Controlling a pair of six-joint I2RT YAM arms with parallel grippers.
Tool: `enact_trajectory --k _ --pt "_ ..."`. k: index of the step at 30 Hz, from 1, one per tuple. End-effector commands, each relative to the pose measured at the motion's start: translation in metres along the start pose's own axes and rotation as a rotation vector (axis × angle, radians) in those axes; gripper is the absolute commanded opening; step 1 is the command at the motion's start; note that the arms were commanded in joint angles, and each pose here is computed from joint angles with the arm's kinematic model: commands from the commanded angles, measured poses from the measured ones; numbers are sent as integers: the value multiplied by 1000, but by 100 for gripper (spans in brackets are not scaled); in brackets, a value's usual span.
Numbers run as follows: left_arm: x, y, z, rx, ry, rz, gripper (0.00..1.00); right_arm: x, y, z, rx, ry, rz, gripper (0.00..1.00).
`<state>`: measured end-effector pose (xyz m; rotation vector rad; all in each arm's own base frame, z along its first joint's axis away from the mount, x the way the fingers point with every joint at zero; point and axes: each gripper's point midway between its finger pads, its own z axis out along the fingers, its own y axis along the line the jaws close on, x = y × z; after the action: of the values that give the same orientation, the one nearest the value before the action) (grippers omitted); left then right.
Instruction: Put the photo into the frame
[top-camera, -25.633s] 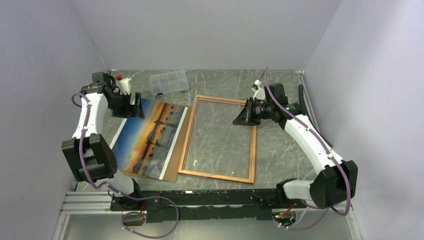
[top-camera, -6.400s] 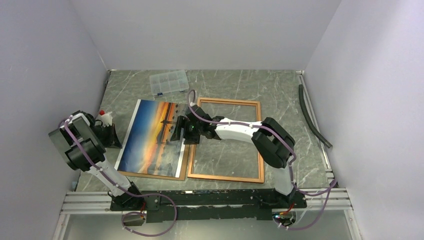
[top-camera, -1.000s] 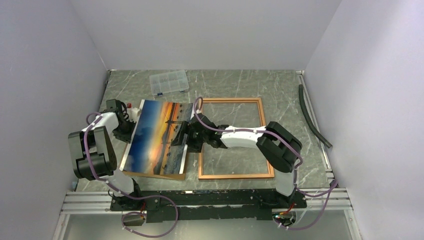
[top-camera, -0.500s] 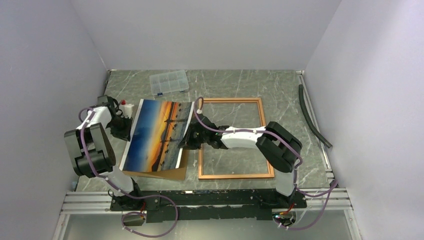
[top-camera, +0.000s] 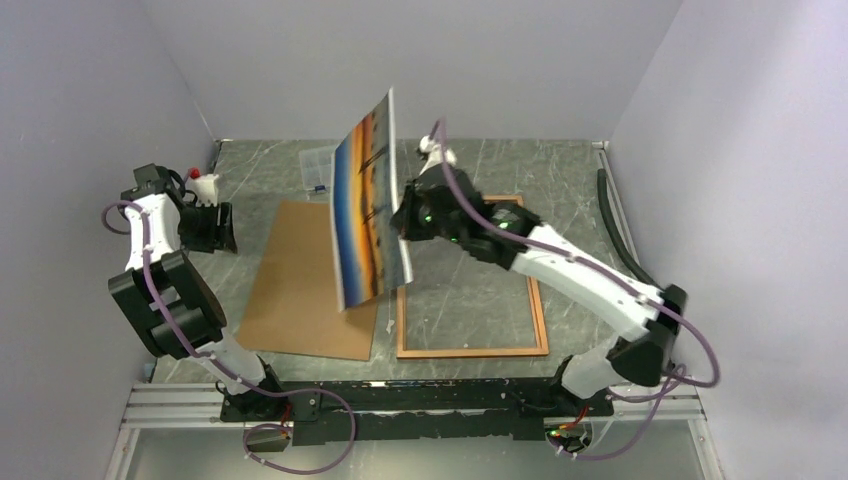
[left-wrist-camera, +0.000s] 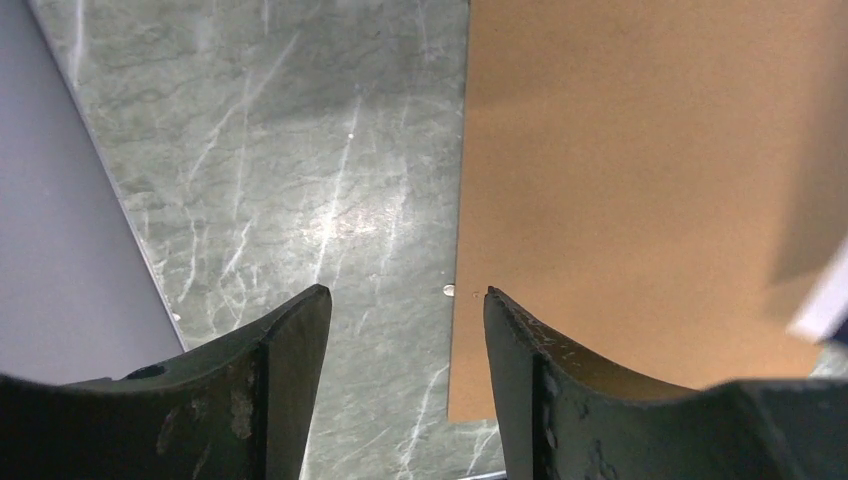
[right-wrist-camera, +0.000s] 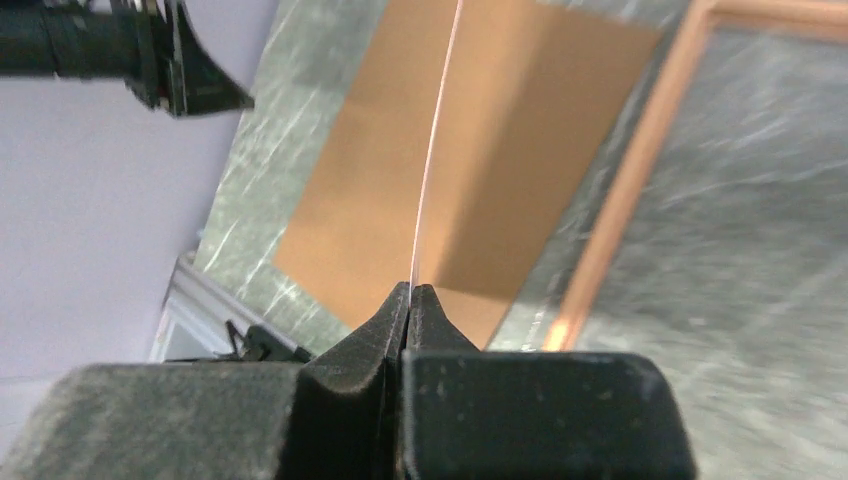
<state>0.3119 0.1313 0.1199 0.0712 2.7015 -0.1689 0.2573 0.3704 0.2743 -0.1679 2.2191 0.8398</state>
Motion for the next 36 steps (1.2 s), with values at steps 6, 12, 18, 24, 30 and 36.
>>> enact_trajectory --k 6,12,18,24,30,36 --pt "-2 -19 -12 62 -22 7 62 -42 -110 -148 570 -71 -242 0" --pt "-1 -20 -7 80 -12 -7 61 -69 -137 -203 794 -97 -363 0" --pt "5 -20 -5 79 -3 -3 61 -83 -137 -191 865 -108 -423 0" --pt "6 -20 -5 70 -3 7 61 -16 -154 -115 891 248 -560 0" --pt "8 -21 -4 75 -8 2 60 61 -146 -66 865 475 -580 0" --pt "8 -23 -5 75 -24 10 60 95 -128 -42 757 514 -426 0"
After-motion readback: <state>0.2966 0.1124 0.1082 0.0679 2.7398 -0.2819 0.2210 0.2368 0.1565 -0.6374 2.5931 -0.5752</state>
